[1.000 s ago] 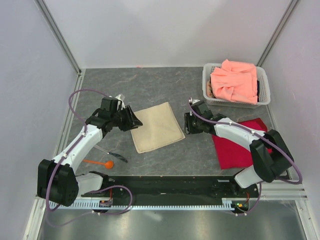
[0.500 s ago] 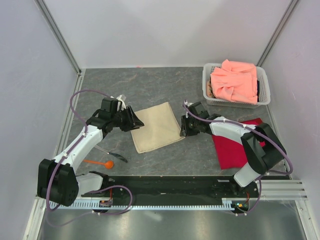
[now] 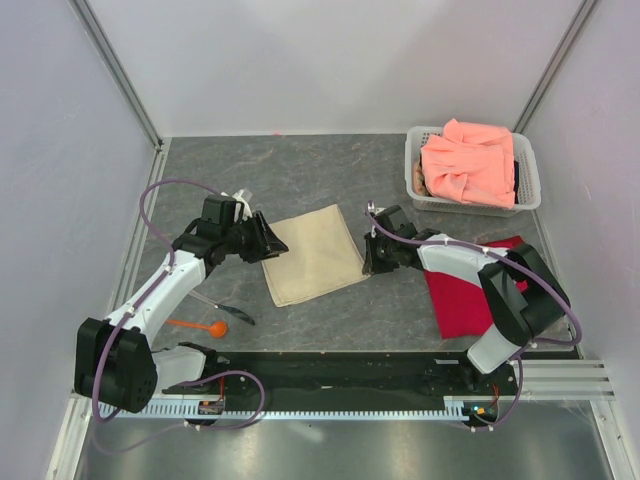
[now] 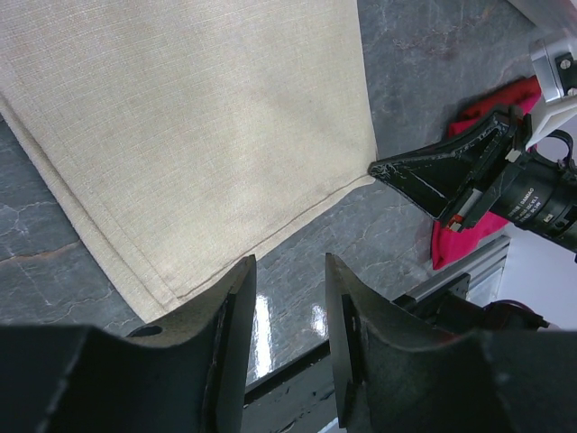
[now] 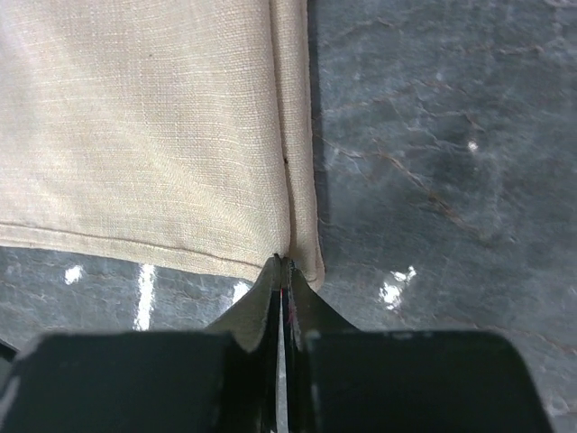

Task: Fold the napkin into a case and place the utensils inside
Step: Pick up the lower triangle-folded napkin from the center of the board.

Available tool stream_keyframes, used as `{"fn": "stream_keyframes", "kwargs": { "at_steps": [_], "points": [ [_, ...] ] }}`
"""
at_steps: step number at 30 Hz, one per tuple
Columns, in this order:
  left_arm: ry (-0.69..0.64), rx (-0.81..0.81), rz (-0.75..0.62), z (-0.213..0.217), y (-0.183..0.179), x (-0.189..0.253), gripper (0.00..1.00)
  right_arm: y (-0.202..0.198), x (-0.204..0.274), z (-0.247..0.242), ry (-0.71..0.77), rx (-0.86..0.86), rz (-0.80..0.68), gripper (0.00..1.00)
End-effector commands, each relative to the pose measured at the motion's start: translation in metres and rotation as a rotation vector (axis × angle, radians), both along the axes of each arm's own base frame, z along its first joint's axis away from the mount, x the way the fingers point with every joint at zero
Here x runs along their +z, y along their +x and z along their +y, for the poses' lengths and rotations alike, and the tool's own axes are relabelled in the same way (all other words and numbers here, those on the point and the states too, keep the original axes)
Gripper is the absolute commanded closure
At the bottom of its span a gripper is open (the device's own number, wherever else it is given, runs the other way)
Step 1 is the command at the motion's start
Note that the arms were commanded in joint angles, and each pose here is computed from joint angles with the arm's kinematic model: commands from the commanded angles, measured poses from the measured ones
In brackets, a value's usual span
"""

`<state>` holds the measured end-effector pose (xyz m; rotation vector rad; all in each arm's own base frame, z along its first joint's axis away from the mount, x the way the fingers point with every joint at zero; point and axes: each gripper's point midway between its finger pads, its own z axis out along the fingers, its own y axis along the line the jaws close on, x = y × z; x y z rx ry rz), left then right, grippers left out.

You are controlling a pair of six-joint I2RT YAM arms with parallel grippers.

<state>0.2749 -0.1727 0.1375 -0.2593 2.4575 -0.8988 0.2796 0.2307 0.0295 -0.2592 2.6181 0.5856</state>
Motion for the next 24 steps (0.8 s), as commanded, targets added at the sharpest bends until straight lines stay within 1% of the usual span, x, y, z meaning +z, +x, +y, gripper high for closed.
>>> {"fn": "stream_keyframes", "kwargs": {
  "at_steps": [1,3,7,10,11,12,14,15,16,18,19,20,22,24],
  "points": [
    [-0.02,-0.018,-0.058,-0.002,0.002,0.012,0.57,0.009,0.026,-0.009,-0.04,-0.032,-0.075,0.98],
    [-0.02,-0.017,-0.055,-0.002,0.002,0.011,0.57,0.008,0.026,-0.016,-0.065,-0.042,-0.083,1.0],
    [-0.018,-0.02,-0.052,-0.002,0.002,0.01,0.57,0.007,0.014,-0.021,-0.101,-0.039,-0.07,1.0],
    [-0.02,-0.021,-0.052,-0.001,0.001,0.01,0.56,0.009,0.006,-0.022,-0.122,-0.043,-0.058,0.96],
    [-0.021,-0.019,-0.055,-0.001,0.001,0.011,0.57,0.01,0.005,-0.024,-0.133,-0.046,-0.058,0.84],
    [-0.021,-0.016,-0.056,0.0,0.001,0.012,0.57,0.012,0.007,-0.025,-0.144,-0.049,-0.067,0.76],
    [-0.011,0.003,-0.059,0.005,0.001,0.013,0.57,0.018,0.018,-0.033,-0.196,-0.066,-0.113,0.64],
    [-0.002,0.015,-0.055,0.008,0.001,0.012,0.56,0.02,0.022,-0.036,-0.225,-0.07,-0.132,0.6],
    [0.011,0.04,-0.049,0.013,0.001,0.011,0.56,0.025,0.032,-0.041,-0.274,-0.087,-0.161,0.52],
    [0.027,0.096,-0.052,0.026,0.004,0.013,0.55,0.026,0.047,-0.038,-0.322,-0.068,-0.213,0.46],
    [0.039,0.129,-0.041,0.033,0.004,0.011,0.54,0.027,0.058,-0.034,-0.339,-0.061,-0.236,0.41],
    [0.042,0.165,-0.046,0.041,0.007,0.013,0.52,0.029,0.062,-0.034,-0.375,-0.069,-0.26,0.39],
    [0.044,0.216,-0.057,0.052,0.006,0.016,0.51,0.022,0.075,-0.006,-0.373,-0.007,-0.295,0.33],
    [0.043,0.266,-0.062,0.064,0.006,0.019,0.5,0.006,0.072,0.026,-0.348,0.073,-0.281,0.32]
  ]
}}
